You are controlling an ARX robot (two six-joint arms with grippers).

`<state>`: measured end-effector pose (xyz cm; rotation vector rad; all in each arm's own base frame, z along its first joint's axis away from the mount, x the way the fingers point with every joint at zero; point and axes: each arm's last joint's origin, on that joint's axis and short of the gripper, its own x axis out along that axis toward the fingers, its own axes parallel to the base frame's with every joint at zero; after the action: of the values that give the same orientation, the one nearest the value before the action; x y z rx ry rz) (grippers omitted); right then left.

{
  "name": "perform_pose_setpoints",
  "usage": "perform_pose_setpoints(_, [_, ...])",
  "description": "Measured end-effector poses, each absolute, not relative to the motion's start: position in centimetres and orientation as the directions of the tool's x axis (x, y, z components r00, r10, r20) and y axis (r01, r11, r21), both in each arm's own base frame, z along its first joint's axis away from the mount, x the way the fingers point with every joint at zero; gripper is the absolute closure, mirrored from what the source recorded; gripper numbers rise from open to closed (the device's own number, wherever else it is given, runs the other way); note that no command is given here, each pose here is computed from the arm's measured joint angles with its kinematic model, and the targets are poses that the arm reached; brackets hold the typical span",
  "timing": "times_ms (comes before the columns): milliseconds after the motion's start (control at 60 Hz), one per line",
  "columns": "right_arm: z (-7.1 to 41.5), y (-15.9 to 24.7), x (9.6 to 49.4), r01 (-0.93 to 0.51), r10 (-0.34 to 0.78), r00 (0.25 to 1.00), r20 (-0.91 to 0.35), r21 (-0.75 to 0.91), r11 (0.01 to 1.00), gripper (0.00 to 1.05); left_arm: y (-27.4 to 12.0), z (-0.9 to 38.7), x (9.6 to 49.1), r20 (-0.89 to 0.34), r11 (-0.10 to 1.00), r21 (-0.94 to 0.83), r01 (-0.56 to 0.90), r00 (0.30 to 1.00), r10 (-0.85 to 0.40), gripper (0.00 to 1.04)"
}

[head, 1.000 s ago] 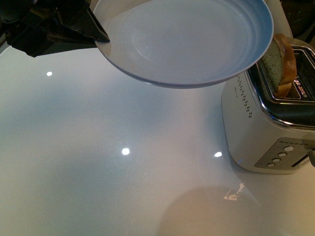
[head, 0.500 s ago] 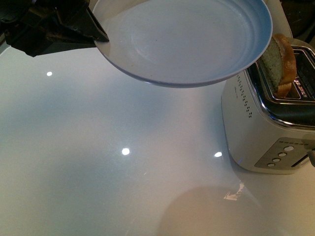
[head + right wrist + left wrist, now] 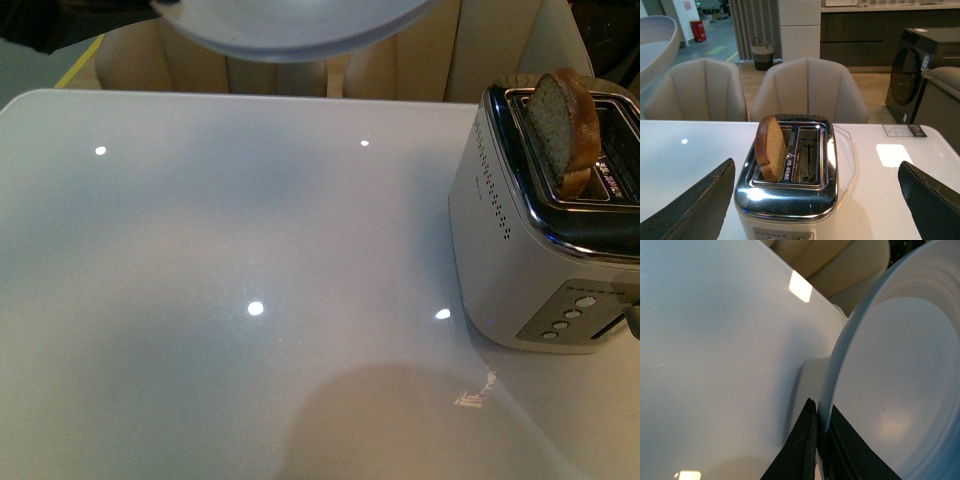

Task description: Left arm holds plate, right arm toasts bread

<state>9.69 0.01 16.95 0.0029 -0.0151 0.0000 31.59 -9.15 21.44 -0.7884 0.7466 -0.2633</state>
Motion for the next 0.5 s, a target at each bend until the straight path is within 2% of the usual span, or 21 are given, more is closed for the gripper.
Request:
perform_pose_setpoints(267, [16.9, 0.0, 9.7, 0.000, 0.000, 1.000, 0.015, 0.003, 1.000, 0.09, -0.7, 17.3, 33.9, -0.642, 0.766, -0.604, -0.218, 0.703, -0.306, 1.02])
perform_pose_setpoints(500, [16.9, 0.0, 9.7, 0.000, 0.000, 1.000, 0.015, 0.003, 1.000, 0.09, 4.2, 12.0, 34.2, -0.758, 0.807, -0.495, -0.323, 0.615, -0.219, 1.02])
